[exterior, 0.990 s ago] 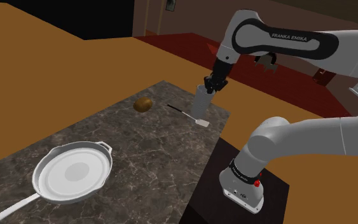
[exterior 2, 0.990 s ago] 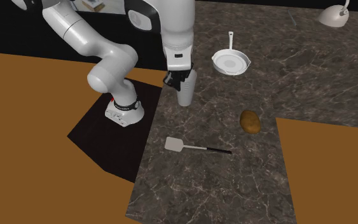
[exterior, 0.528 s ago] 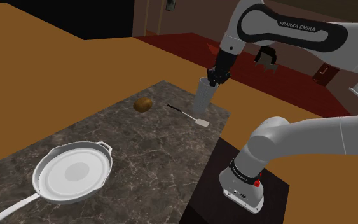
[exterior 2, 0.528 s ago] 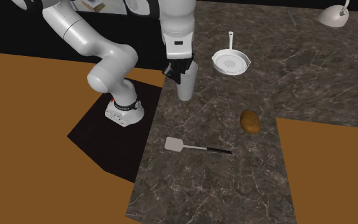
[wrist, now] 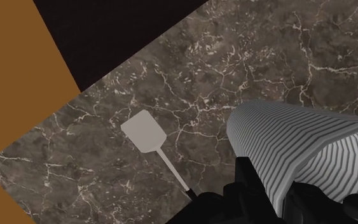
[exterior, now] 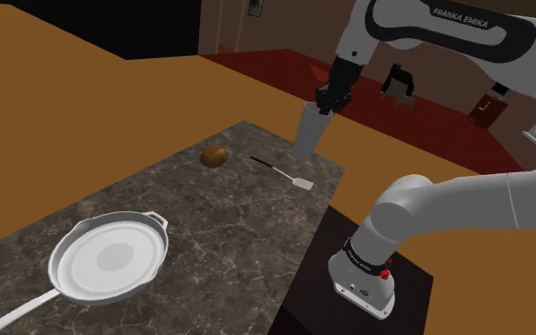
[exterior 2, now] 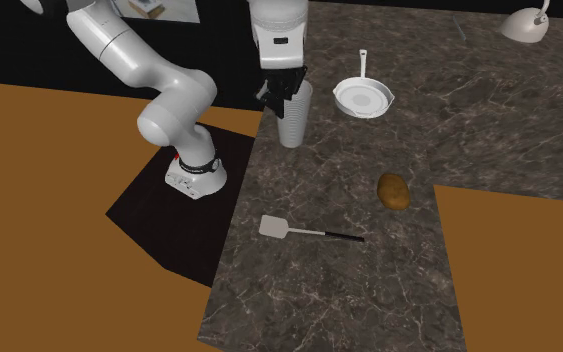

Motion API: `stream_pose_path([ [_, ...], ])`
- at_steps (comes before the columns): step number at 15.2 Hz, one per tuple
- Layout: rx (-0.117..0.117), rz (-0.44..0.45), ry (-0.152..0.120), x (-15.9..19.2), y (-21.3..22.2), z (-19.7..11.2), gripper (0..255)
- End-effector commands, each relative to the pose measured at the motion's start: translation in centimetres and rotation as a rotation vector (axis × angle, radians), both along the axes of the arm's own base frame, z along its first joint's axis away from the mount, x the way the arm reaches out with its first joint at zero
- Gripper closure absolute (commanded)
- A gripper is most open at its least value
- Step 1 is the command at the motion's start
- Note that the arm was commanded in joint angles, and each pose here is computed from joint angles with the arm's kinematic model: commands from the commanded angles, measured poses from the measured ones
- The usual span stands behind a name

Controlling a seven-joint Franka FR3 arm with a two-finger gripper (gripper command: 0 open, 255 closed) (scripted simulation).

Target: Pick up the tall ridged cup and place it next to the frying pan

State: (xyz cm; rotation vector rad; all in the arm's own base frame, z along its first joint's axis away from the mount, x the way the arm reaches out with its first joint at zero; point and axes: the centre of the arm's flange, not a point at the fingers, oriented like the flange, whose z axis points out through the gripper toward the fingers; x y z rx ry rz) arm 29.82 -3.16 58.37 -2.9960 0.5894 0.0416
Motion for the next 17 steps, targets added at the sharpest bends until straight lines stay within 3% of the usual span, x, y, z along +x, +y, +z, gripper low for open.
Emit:
stream_pose_path([
  [1, 0.000, 0.000, 0.000, 0.0, 0.0, 1.1, 255],
  [17, 0.000, 0.000, 0.000, 2.9, 19.6, 1.5, 255],
])
